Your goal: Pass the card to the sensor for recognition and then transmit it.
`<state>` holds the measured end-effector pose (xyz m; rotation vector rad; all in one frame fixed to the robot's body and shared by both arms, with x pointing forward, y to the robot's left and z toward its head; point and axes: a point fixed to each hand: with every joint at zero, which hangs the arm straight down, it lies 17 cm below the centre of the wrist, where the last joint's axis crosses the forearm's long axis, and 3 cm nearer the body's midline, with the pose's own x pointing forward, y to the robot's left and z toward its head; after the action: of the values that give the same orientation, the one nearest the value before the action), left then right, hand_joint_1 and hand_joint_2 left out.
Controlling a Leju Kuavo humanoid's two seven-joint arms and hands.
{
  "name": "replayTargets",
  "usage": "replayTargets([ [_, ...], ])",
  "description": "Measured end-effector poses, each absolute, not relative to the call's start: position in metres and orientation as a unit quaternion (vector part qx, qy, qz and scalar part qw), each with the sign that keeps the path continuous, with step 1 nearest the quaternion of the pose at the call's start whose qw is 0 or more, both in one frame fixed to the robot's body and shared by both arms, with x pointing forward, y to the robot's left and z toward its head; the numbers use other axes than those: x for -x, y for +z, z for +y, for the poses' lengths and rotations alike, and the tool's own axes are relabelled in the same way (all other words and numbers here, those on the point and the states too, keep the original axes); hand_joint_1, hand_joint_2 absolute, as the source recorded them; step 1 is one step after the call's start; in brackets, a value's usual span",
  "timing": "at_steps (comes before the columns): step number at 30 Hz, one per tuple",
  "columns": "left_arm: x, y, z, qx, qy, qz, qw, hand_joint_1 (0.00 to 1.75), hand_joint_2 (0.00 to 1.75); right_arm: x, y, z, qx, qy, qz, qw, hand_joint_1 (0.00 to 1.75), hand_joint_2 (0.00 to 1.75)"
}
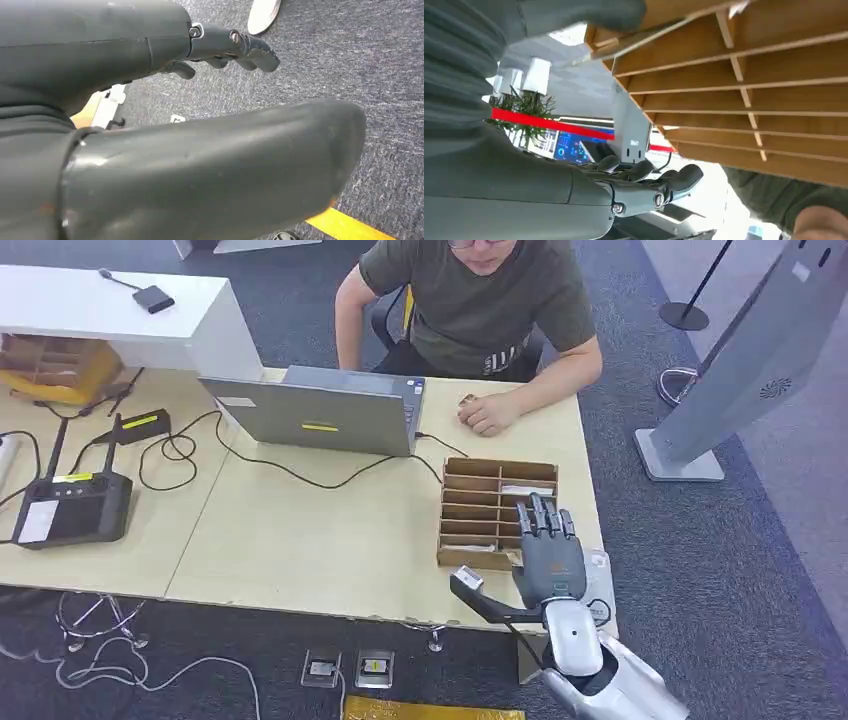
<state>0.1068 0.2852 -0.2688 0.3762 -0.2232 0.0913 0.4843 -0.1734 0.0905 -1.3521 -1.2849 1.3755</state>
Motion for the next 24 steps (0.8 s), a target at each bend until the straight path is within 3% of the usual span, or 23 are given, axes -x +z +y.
replayTargets([
  [24,-0.106,-0.269,0.285,-0.185,0.054,-0.109,0.975,0.0,0.0,-0.475,0.077,-0.152,0.499,0.559,-0.515,0.415,1.75,1.75],
])
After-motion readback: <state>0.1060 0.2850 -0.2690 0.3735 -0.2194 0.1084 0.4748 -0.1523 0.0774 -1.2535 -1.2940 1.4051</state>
